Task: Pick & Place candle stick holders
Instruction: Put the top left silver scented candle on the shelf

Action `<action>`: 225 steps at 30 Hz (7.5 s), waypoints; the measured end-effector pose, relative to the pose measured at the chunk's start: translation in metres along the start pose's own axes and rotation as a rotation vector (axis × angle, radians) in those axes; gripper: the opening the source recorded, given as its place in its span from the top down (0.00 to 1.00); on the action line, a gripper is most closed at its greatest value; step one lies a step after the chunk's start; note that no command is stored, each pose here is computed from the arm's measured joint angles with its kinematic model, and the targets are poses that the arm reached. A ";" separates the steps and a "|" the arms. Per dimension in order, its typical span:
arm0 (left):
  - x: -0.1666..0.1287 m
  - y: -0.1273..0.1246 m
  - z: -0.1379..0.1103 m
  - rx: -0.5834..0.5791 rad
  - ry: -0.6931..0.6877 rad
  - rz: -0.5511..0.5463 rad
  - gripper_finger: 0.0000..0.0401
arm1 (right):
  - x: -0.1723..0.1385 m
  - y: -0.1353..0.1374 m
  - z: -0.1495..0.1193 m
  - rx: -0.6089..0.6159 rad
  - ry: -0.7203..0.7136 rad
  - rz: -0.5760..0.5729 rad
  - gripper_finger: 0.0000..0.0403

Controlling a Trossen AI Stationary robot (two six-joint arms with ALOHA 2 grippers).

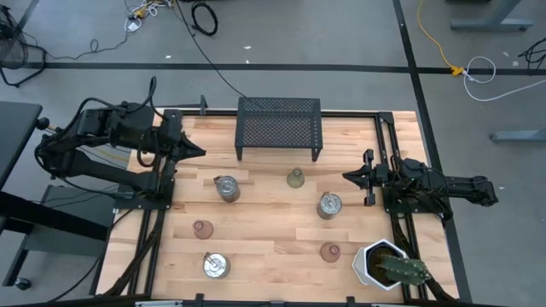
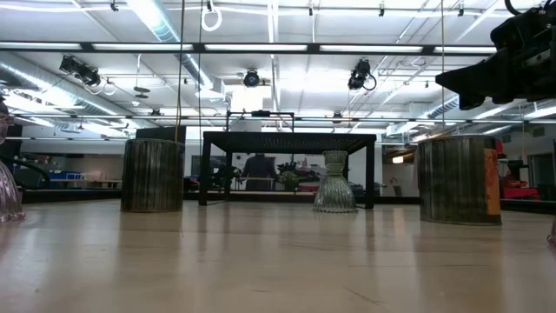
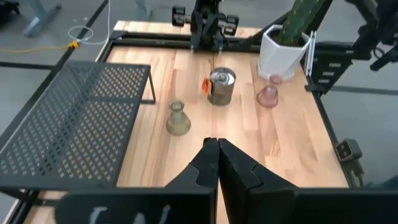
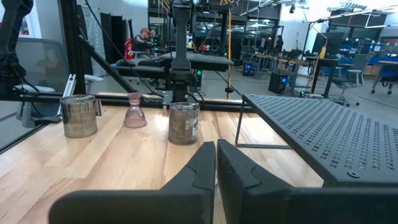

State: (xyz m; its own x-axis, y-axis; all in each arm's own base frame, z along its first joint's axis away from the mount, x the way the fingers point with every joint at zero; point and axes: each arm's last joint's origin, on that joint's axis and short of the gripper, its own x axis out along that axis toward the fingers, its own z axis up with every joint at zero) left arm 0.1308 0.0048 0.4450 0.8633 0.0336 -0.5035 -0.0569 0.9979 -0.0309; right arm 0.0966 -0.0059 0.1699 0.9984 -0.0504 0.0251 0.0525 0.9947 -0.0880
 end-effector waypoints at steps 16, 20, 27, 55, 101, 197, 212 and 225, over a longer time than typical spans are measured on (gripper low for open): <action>0.000 0.000 -0.003 0.000 0.030 0.001 0.93 | 0.000 0.000 0.000 0.000 0.000 0.000 0.95; 0.004 0.000 -0.005 0.000 0.074 0.003 0.93 | 0.000 0.000 0.000 0.000 0.000 0.000 0.95; 0.013 0.000 -0.010 -0.003 0.172 0.007 0.92 | 0.000 0.000 0.000 0.000 0.000 0.000 0.95; 0.071 -0.003 -0.070 -0.176 0.470 -0.070 0.92 | 0.000 0.000 0.000 0.000 0.001 0.000 0.95; 0.114 -0.047 -0.153 -0.387 0.521 0.119 0.92 | 0.000 0.000 0.000 0.000 0.000 0.000 0.95; 0.156 -0.043 -0.234 -0.372 0.123 0.342 0.01 | 0.000 0.000 0.000 0.000 0.001 0.000 0.95; 0.157 -0.043 -0.234 -0.387 0.141 0.312 0.00 | 0.000 0.000 0.000 0.000 0.000 0.000 0.95; 0.164 -0.043 -0.241 -0.349 0.042 0.331 0.00 | 0.000 0.000 0.000 0.000 0.000 0.000 0.95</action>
State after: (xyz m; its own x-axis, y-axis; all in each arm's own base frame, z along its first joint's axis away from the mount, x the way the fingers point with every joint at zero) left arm 0.1535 -0.0464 0.1554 0.7496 0.3372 -0.5695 -0.4965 0.8555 -0.1470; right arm 0.0966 -0.0059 0.1699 0.9984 -0.0507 0.0249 0.0527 0.9947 -0.0881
